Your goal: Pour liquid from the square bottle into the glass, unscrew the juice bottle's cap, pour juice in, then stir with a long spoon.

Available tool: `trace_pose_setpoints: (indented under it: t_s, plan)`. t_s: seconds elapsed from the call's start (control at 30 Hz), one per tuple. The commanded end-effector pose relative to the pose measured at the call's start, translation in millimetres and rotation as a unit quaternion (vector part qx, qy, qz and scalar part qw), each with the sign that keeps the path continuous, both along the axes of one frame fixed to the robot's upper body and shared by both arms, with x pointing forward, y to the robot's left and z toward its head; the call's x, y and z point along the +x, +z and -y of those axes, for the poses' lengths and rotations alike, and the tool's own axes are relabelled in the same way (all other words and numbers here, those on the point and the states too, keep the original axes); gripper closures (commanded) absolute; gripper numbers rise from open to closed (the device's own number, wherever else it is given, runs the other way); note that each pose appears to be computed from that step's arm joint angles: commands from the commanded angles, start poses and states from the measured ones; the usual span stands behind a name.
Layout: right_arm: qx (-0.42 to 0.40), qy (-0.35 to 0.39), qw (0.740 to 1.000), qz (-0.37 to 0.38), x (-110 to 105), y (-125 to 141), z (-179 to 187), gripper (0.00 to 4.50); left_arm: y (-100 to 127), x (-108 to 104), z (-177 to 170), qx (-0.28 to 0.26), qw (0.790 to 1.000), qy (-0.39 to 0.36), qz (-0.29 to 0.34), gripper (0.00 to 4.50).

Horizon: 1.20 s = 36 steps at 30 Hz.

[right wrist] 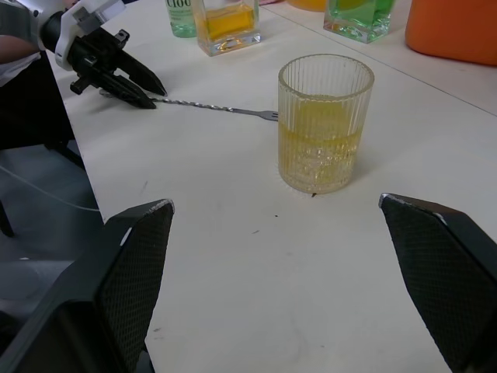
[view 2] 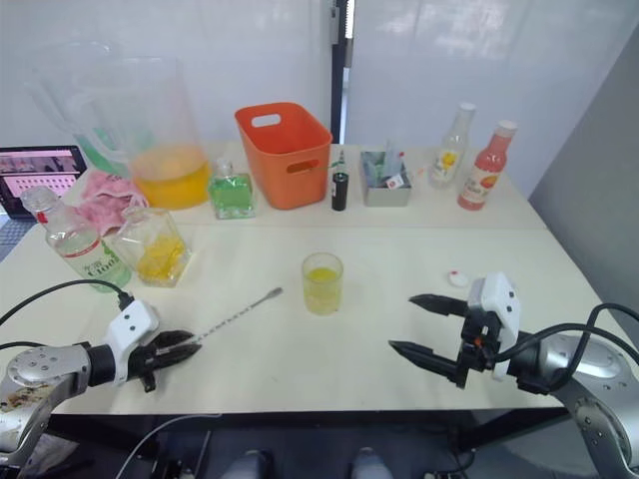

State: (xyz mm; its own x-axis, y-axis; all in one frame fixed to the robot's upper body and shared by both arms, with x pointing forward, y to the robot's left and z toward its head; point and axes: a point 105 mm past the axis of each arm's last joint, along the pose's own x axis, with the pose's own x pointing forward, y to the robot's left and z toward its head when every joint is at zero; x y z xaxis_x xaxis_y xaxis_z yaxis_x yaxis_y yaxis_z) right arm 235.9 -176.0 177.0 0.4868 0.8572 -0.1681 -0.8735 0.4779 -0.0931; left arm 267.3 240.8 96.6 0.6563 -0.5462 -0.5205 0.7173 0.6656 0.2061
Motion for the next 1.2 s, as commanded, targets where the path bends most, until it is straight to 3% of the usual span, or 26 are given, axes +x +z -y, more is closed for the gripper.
trace_pose_setpoints:
  t_s: [0.03,0.1,0.27,0.5,0.7,0.87,1.0,1.2]
  plan:
    - [-0.004,0.008,1.0,0.023,0.5,7.0,-2.5,0.0,8.4,4.6,-8.0,0.025,0.999,0.008,-0.02,1.49]
    - [-0.004,0.01,1.0,0.024,1.1,6.8,-3.6,0.0,16.5,8.4,-7.2,0.034,0.999,0.004,-0.026,0.87]
    - [-0.003,0.011,1.0,0.026,2.1,6.8,-5.4,0.0,18.8,11.8,-4.6,0.068,0.997,-0.012,-0.041,0.87]
    - [-0.005,0.009,1.0,0.03,3.3,6.9,-7.5,0.0,-3.2,4.7,5.1,0.092,0.991,-0.021,-0.092,0.87]
    - [-0.012,0.008,0.999,0.031,3.7,7.6,-7.4,0.0,-19.4,-8.3,-2.2,0.125,0.983,-0.012,-0.137,2.68]
    - [-0.017,0.009,0.999,0.031,5.0,7.9,-6.9,0.0,-16.7,-5.4,-6.7,0.12,0.984,0.003,-0.133,4.4]
    - [-0.027,0.01,0.999,0.031,6.6,7.3,-6.3,0.0,-11.5,1.0,-10.1,0.11,0.986,0.02,-0.122,4.48]
    - [-0.023,0.002,0.999,0.028,14.6,7.2,-4.0,0.0,28.2,25.1,0.5,0.047,0.998,0.031,-0.034,4.48]
